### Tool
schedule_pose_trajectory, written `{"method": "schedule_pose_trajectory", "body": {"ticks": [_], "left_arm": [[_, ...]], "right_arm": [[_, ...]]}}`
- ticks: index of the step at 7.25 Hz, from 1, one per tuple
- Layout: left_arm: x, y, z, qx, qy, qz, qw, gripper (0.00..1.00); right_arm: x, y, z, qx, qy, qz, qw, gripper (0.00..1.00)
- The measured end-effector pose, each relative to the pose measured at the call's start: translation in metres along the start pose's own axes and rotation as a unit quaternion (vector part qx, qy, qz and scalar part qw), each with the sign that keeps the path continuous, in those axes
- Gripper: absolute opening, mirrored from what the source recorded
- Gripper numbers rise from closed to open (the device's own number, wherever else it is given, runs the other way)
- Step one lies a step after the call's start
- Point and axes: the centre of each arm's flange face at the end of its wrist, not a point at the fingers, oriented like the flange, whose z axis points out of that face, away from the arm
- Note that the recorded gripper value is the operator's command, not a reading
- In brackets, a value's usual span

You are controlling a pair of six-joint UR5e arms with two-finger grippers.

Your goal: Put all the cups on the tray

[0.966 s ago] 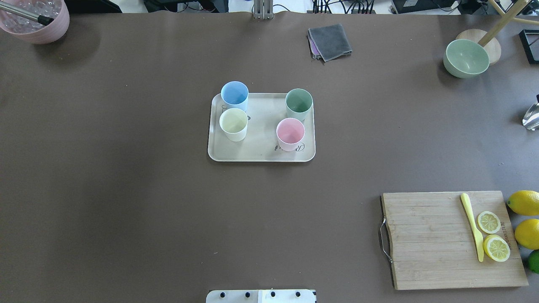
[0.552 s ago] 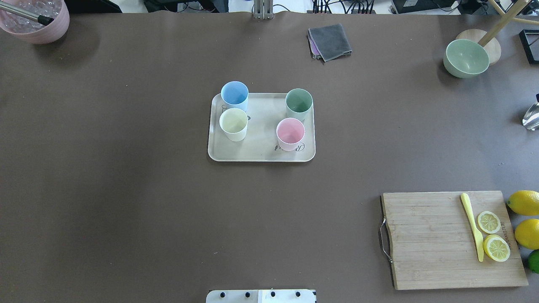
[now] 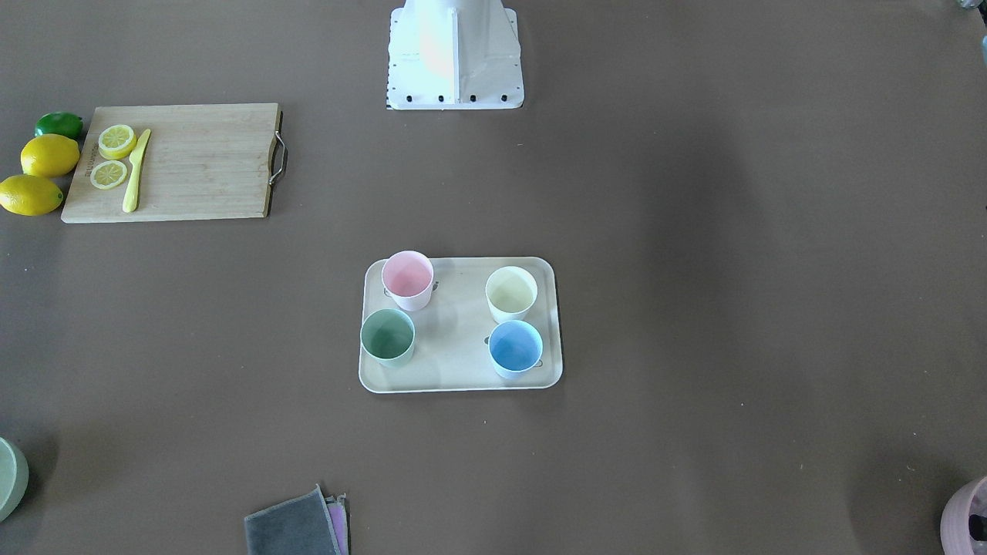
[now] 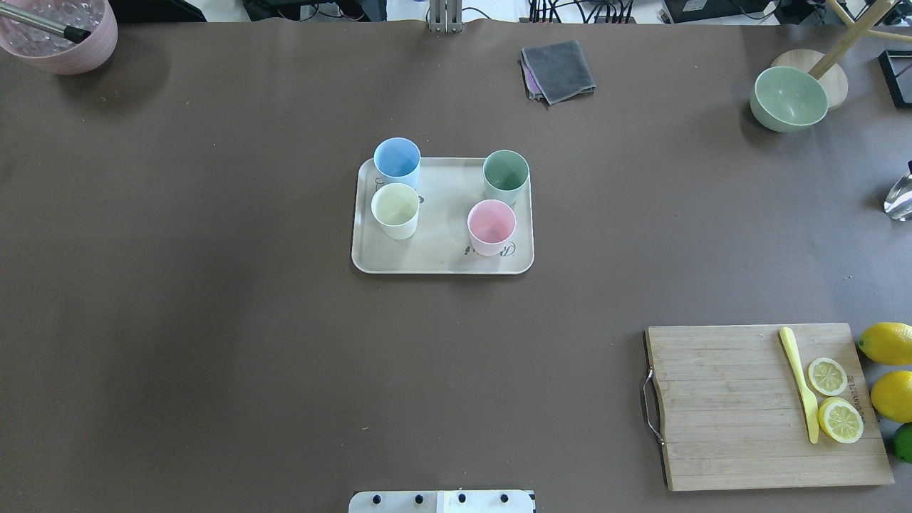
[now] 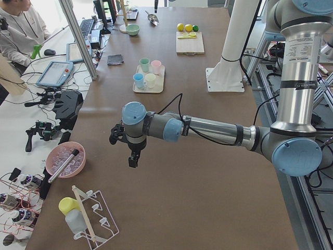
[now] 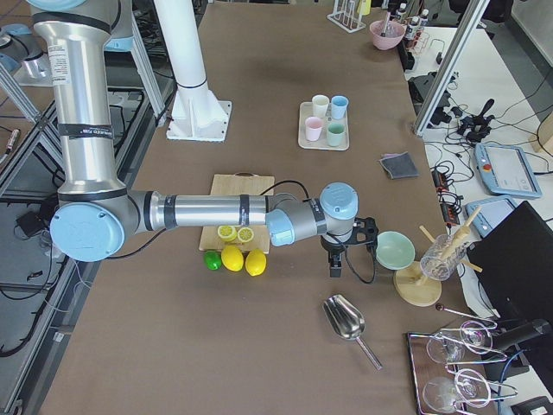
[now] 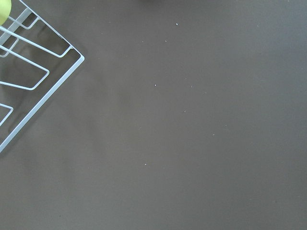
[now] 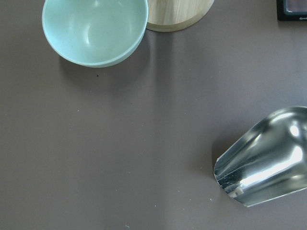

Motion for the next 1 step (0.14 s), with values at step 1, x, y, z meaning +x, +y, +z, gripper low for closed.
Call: {"method": "schedule_pose_trajectory", "body": {"ticks": [1], "left_arm": [[0.0001,0.0002,-0.0003,0.000,0.000,0.000,1.0000,0.98]], "right_arm": [[-0.0007,0.0001,-0.0006,0.000,-0.001,-0.001,1.0000,1.00]]}}
